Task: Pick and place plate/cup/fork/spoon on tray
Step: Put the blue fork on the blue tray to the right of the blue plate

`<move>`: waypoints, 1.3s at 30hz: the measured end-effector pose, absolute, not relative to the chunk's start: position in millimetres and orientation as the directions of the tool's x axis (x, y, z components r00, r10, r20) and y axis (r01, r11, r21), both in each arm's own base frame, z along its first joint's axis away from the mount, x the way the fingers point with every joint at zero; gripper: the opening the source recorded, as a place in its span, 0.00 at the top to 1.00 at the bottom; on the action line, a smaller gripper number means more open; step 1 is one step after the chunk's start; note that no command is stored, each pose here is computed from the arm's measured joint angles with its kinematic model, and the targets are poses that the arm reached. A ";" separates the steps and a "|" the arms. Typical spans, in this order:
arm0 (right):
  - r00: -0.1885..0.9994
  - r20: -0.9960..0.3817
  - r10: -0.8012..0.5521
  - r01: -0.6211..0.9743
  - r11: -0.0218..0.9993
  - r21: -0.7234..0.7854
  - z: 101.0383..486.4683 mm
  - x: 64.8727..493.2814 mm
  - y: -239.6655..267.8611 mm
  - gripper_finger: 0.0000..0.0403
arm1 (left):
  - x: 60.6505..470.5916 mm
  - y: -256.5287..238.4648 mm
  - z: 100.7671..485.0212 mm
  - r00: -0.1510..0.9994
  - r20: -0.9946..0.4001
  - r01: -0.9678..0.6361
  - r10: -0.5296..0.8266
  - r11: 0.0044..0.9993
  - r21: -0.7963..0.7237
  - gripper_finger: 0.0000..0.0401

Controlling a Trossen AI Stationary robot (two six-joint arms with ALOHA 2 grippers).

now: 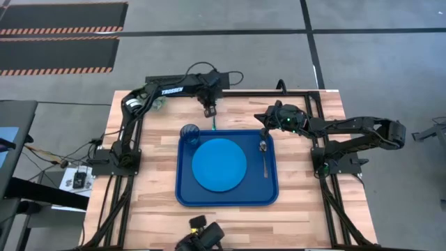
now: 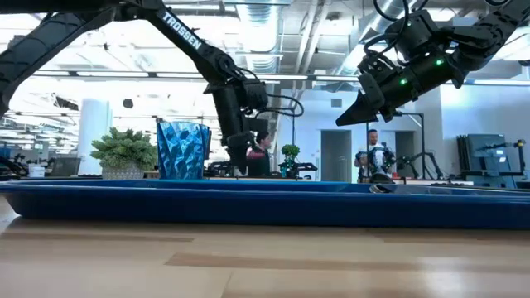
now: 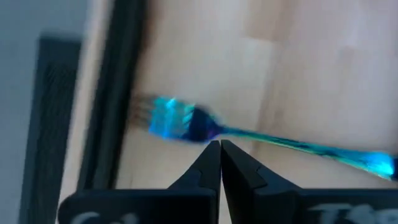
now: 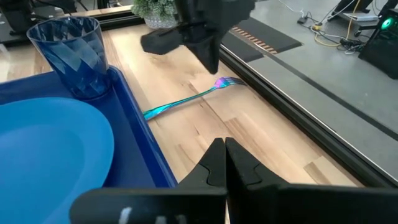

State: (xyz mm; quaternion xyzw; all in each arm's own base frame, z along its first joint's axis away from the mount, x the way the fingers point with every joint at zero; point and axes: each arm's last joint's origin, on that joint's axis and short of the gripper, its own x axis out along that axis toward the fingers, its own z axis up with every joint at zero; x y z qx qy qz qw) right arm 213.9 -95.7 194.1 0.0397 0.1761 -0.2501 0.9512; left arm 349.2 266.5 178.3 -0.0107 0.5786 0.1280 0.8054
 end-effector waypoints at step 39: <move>0.813 -0.354 -0.462 0.490 0.872 -0.012 194.1 213.9 -95.7 0.99 | 356.8 276.5 144.3 0.318 -0.932 -0.559 0.172 0.828 -0.038 0.97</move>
